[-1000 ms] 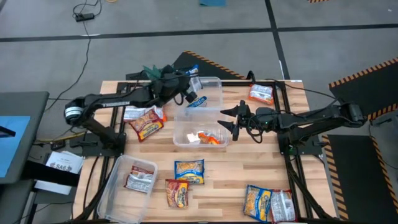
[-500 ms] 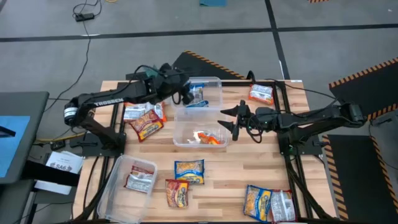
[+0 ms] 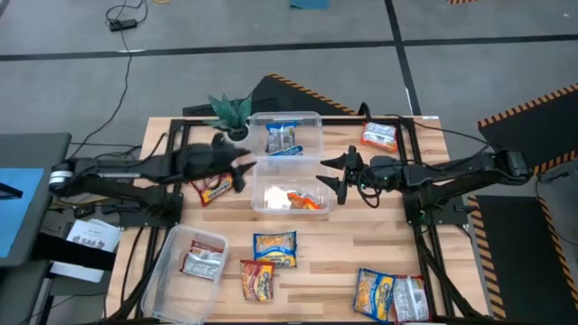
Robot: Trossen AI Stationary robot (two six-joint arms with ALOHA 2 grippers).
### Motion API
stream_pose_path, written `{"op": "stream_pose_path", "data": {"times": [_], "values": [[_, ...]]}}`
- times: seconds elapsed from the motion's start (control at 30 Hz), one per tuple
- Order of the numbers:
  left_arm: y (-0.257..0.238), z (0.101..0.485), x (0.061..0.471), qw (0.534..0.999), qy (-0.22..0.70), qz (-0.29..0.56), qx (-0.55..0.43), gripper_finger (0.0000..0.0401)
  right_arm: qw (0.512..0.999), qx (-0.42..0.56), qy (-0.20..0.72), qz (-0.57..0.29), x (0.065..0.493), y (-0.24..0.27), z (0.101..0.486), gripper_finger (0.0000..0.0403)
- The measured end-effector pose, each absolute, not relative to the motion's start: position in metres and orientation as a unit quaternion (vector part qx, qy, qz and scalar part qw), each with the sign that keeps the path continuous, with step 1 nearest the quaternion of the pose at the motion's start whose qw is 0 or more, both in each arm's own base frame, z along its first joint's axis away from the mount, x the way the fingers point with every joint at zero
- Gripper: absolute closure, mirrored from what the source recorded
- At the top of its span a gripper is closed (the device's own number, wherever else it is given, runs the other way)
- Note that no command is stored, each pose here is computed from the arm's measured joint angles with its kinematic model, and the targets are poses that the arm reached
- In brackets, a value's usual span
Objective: Sort Maruchan noodles
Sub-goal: Put the red noodle pack into the bottom transparent bin
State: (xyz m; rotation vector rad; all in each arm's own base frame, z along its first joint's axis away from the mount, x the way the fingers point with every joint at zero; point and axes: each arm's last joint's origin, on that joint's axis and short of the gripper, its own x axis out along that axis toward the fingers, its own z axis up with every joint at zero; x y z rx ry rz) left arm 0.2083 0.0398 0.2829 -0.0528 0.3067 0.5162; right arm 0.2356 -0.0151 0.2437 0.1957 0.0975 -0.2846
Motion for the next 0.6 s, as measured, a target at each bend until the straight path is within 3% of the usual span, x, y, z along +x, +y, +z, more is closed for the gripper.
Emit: {"op": "stream_pose_path", "data": {"times": [0.2, 0.6], "values": [[0.032, 0.252, 0.161, 0.944, 0.213, 0.250, -0.023, 0.0223, 0.984, 0.098, 0.048, -0.142, 0.236, -0.015, 0.244, 0.0127], [0.039, 0.223, 0.122, 0.830, 0.386, 0.366, -0.166, 0.0223, 0.983, 0.102, 0.048, -0.142, 0.236, -0.015, 0.244, 0.0127]]}}
